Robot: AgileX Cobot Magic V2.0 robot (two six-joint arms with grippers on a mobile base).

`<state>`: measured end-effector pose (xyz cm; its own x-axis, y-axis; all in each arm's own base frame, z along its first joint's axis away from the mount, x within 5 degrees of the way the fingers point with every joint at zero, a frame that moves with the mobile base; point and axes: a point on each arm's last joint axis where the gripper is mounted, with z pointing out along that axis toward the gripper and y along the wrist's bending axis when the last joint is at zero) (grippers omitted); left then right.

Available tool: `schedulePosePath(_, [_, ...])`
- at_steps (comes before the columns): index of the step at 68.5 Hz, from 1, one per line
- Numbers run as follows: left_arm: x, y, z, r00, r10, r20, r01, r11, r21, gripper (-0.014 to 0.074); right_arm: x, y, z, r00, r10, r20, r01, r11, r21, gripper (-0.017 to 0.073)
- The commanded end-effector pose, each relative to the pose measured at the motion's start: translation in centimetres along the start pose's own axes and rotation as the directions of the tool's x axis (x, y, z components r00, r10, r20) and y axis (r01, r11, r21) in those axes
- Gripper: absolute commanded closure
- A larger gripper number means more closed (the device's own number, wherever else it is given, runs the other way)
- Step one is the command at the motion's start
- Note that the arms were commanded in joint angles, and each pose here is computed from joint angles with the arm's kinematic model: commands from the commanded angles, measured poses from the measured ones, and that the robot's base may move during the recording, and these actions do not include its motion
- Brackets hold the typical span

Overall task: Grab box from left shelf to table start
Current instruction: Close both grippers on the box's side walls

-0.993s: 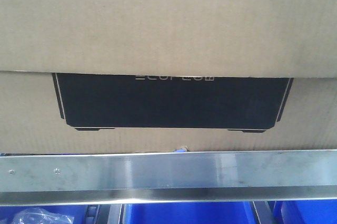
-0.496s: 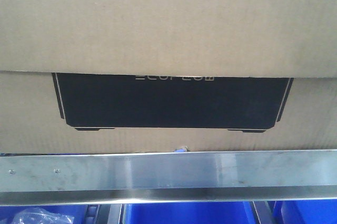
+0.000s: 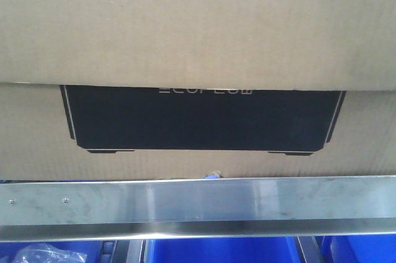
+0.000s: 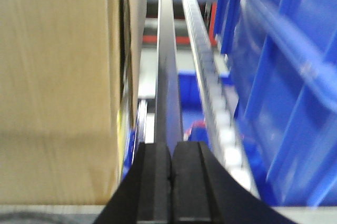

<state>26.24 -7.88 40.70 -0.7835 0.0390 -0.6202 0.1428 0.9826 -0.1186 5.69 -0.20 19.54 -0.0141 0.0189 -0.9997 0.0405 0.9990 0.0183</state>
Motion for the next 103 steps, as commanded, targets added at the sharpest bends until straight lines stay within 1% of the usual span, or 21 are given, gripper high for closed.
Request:
schedulePosePath(1, [-0.9,-0.1,-1.3,0.997,-0.013,0.076,0.012,1.0,0.015,0.0265,-1.8,-0.1,-0.3,0.987,0.002,0.159,-0.004,1.0,0.013,0.0503])
schedulePosePath(9, [-0.8,0.1,-1.1,0.998,0.003,0.064,-0.002,1.0,-0.018,0.0265,-3.4,0.0,-0.6,0.985,0.047,0.168,-0.048,0.999,0.0,0.0492])
schedulePosePath(12, [-0.8,0.2,-1.1,0.998,0.008,0.064,-0.006,1.0,-0.027,0.0265,-4.1,0.1,-0.8,0.987,0.051,0.153,-0.051,0.999,-0.006,0.0449])
schedulePosePath(17, [-0.8,0.3,-1.1,0.998,0.011,0.063,-0.009,0.999,-0.033,0.0265,-5.5,0.2,-1.3,0.991,0.05,0.124,-0.048,0.999,-0.018,0.0312])
schedulePosePath(18, [-0.8,0.3,-1.1,0.998,0.011,0.061,-0.009,0.999,-0.034,0.0265,-5.8,0.2,-1.4,0.991,0.05,0.121,-0.048,0.999,-0.021,0.0256])
schedulePosePath(20, [-0.8,0.3,-1.1,0.998,0.011,0.061,-0.009,0.999,-0.034,0.0265,-6.7,0.3,-1.7,0.992,0.049,0.12,-0.046,0.999,-0.025,0.0178])
schedulePosePath(22, [-0.8,0.3,-1.1,0.998,0.011,0.061,-0.009,0.999,-0.034,0.0265,-7.1,0.4,-1.9,0.992,0.048,0.113,-0.046,0.999,-0.028,0.0123])
schedulePosePath(25, [-0.8,0.3,-1.1,0.998,0.011,0.061,-0.009,0.999,-0.034,0.0265,-8.4,0.4,-2.3,0.992,0.046,0.117,-0.043,0.999,-0.034,0.0001])
schedulePosePath(29, [-0.8,0.3,-1.1,0.998,0.011,0.061,-0.009,0.999,-0.034,0.0265,-10.2,0.5,-2.7,0.991,0.045,0.124,-0.04,0.998,-0.039,-0.0061])
schedulePosePath(39, [-0.8,0.3,-1.1,0.998,0.011,0.061,-0.009,0.999,-0.034,0.0265,-14.8,0.7,-2.6,0.994,0.041,0.105,-0.036,0.998,-0.048,-0.0064])
schedulePosePath(48, [-0.8,0.3,-1.0,0.998,0.012,0.062,-0.01,0.999,-0.035,0.0265,-18.4,0.7,-0.1,0.998,0.041,0.052,-0.039,0.998,-0.047,-0.0064])
schedulePosePath(58, [-0.9,0.3,-1.0,0.998,0.012,0.067,-0.01,0.999,-0.034,0.0265,-20.7,0.9,4.3,0.99,0.036,-0.139,-0.043,0.998,-0.052,-0.0064])
schedulePosePath(61, [-0.9,0.3,-1.0,0.998,0.013,0.067,-0.01,0.999,-0.036,0.0265,-21.2,0.9,6.2,0.974,0.033,-0.222,-0.046,0.997,-0.055,-0.0064])
schedulePosePath(67, [-0.9,0.4,-1.0,0.997,0.019,0.069,-0.016,0.999,-0.047,0.0265,-22.4,1.0,8.8,0.946,0.024,-0.324,-0.047,0.997,-0.062,-0.0064])
schedulePosePath(72, [-0.9,0.4,-1.0,0.997,0.02,0.07,-0.016,0.999,-0.048,0.0265,-23.3,1.1,11.0,0.919,0.004,-0.395,-0.036,0.997,-0.073,-0.0064])
schedulePosePath(77, [-0.9,0.4,-1.0,0.997,0.02,0.069,-0.017,0.999,-0.049,0.0265,-23.5,1.1,13.7,0.888,-0.001,-0.46,-0.038,0.996,-0.076,-0.0064])
schedulePosePath(83, [-0.9,0.4,-1.0,0.997,0.02,0.069,-0.017,0.999,-0.049,0.0265,-23.6,1.1,16.2,0.867,-0.002,-0.498,-0.041,0.996,-0.076,-0.0064])
schedulePosePath(90, [-0.9,0.4,-1.0,0.997,0.02,0.069,-0.017,0.999,-0.049,0.0265,-22.5,1.1,18.8,0.835,-0.003,-0.551,-0.045,0.996,-0.074,-0.0064])
schedulePosePath(95, [-0.9,0.4,-1.0,0.997,0.02,0.069,-0.017,0.999,-0.049,0.0265,-21.4,1.1,20.2,0.811,-0.019,-0.585,-0.036,0.996,-0.082,-0.0062])
schedulePosePath(99, [-0.9,0.4,-1.0,0.997,0.02,0.07,-0.017,0.999,-0.049,0.0269,-20.4,1.2,21.3,0.787,-0.037,-0.616,-0.028,0.995,-0.096,-0.0031])
schedulePosePath(103, [-1.0,0.4,-0.8,0.998,0.02,0.065,-0.017,0.999,-0.05,0.0289,-19.5,1.5,22.1,0.767,-0.053,-0.64,-0.023,0.994,-0.11,0.0034])
